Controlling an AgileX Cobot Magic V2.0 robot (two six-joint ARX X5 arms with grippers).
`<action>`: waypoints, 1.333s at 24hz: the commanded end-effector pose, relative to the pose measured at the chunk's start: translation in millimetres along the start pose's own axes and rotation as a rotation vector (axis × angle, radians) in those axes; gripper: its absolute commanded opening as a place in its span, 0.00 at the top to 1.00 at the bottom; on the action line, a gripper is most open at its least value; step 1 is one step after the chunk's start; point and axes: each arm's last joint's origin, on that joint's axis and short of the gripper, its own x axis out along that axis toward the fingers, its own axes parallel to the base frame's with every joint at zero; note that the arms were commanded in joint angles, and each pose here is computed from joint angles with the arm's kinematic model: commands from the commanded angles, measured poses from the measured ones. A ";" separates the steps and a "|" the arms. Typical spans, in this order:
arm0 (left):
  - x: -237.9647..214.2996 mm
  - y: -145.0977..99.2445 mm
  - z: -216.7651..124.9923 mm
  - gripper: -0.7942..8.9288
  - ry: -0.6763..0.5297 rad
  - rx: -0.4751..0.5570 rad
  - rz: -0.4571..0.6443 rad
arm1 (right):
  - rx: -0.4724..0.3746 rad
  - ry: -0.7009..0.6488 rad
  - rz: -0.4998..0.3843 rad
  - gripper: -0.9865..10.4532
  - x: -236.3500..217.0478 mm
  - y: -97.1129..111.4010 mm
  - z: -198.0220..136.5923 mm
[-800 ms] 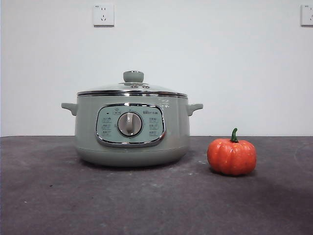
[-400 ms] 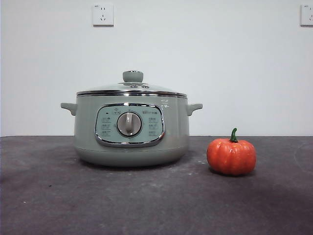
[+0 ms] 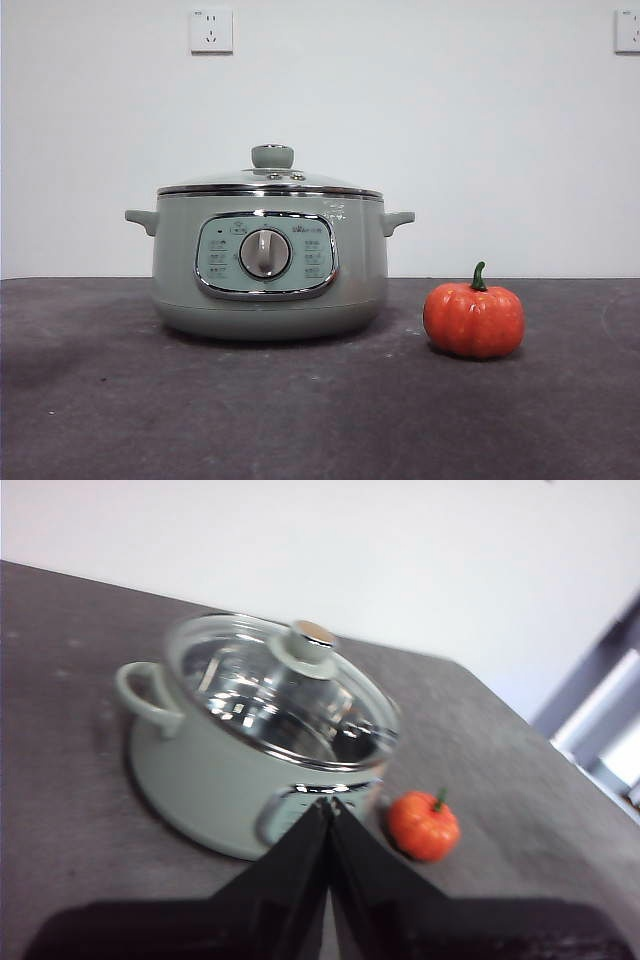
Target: Pick up the pumpkin,open the lid,put the pumpkin in the pot,close the lid
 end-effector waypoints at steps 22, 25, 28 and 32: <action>9.5 -14.8 42.5 0.13 0.316 0.123 -0.051 | -0.209 0.371 0.070 0.29 -11.0 41.1 74.2; 9.5 -14.9 42.4 0.13 0.317 0.123 -0.052 | -0.207 0.381 0.074 0.28 -8.6 40.9 74.1; 8.7 -15.7 43.6 0.13 0.314 0.125 -0.052 | -0.213 0.400 0.090 0.28 -4.4 42.1 73.6; 6.0 -19.6 49.4 0.14 0.295 0.139 -0.056 | -0.228 0.430 0.118 0.28 10.6 43.3 74.7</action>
